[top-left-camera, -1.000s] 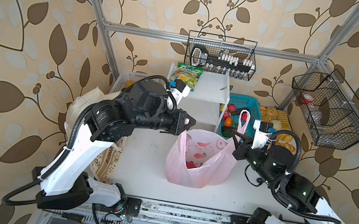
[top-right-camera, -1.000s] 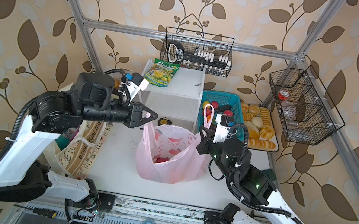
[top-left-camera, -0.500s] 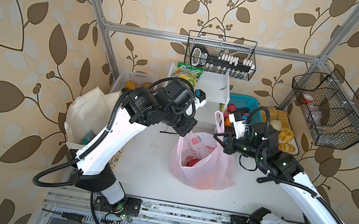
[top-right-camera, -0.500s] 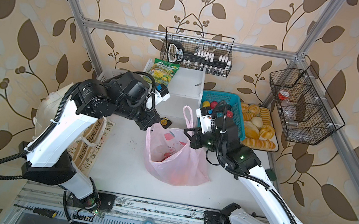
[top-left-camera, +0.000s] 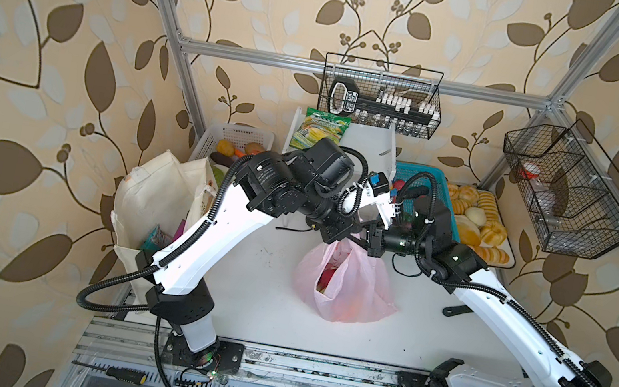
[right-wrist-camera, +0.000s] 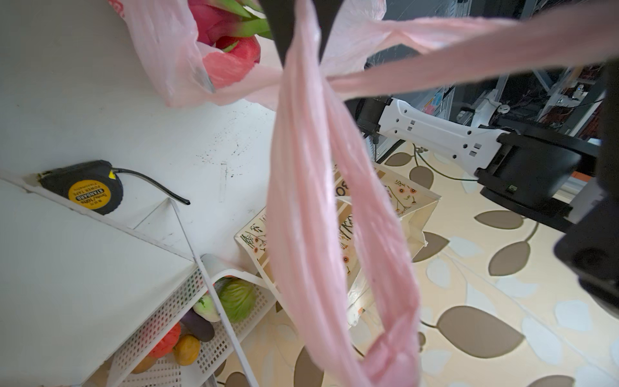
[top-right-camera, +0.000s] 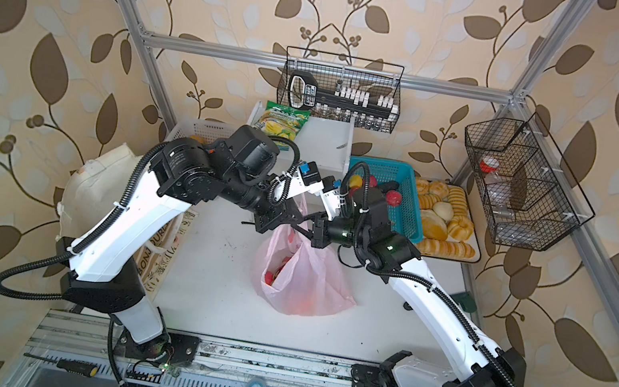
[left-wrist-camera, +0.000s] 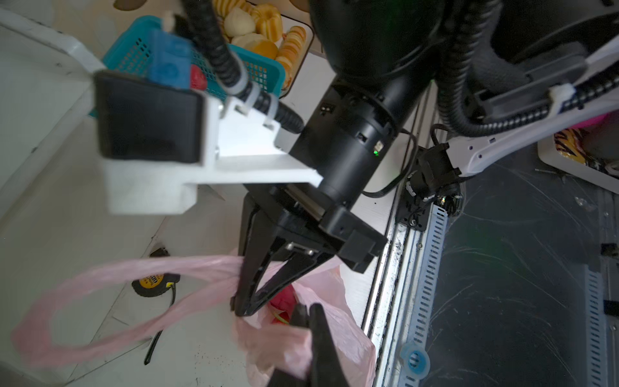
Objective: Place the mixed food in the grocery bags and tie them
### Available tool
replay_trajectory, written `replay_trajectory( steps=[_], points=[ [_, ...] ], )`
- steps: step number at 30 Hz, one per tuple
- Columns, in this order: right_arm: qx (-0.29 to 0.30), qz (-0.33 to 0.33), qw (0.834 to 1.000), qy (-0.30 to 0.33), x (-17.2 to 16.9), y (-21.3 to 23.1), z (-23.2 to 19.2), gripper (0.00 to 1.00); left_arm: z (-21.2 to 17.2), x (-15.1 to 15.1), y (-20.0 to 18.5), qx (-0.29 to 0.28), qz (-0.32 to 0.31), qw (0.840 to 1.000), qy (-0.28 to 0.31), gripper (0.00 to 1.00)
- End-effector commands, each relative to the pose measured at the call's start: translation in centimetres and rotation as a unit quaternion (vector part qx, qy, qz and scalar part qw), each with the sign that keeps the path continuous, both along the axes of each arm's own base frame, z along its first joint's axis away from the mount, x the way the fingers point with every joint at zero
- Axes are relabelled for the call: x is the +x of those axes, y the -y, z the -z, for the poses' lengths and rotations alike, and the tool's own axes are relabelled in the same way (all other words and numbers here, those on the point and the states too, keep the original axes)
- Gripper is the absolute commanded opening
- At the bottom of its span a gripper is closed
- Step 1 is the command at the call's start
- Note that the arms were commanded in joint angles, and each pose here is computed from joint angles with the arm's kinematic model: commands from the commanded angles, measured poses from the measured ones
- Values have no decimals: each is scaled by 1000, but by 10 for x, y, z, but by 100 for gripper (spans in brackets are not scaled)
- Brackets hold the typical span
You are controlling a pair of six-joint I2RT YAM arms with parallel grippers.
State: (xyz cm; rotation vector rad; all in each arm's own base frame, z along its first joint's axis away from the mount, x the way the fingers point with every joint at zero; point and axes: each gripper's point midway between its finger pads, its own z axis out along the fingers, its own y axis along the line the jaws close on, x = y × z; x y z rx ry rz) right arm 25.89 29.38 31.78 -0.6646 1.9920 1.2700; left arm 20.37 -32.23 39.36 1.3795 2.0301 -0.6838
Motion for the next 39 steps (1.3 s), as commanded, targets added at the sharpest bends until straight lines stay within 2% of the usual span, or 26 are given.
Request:
replay_trajectory(
  steps=[1,11,15,20,24,28,31,33,35,37,39],
  points=[
    [34,-49,997,44,-12,-6,-21,3,-7,-22,4,-10,67,998,-1,0],
    [41,-107,990,85,-36,1,-16,19,-12,-23,10,-19,78,997,-3,0],
    [41,-102,990,89,-34,10,-15,32,-12,-23,8,-16,75,997,-2,0],
    [52,-139,983,106,-45,14,-16,49,-10,-20,9,-11,76,997,1,0],
    [44,-140,984,102,-44,16,-10,57,-10,-20,14,-16,81,997,-3,0],
    [36,-116,987,105,-39,27,-5,66,-9,-15,15,-14,73,997,2,0],
    [14,-77,986,144,-33,36,-5,68,-8,-6,17,-12,50,999,7,0],
    [-14,-24,983,182,-23,48,-4,72,-8,-4,18,-13,46,999,8,0],
    [-51,37,971,228,-11,63,-2,74,-8,-5,19,-16,48,999,4,0],
    [-87,72,954,277,-7,77,1,74,-8,-6,20,-18,51,999,1,0],
    [-123,104,930,329,-4,91,3,75,-9,-7,20,-19,54,998,-1,0]
  ],
)
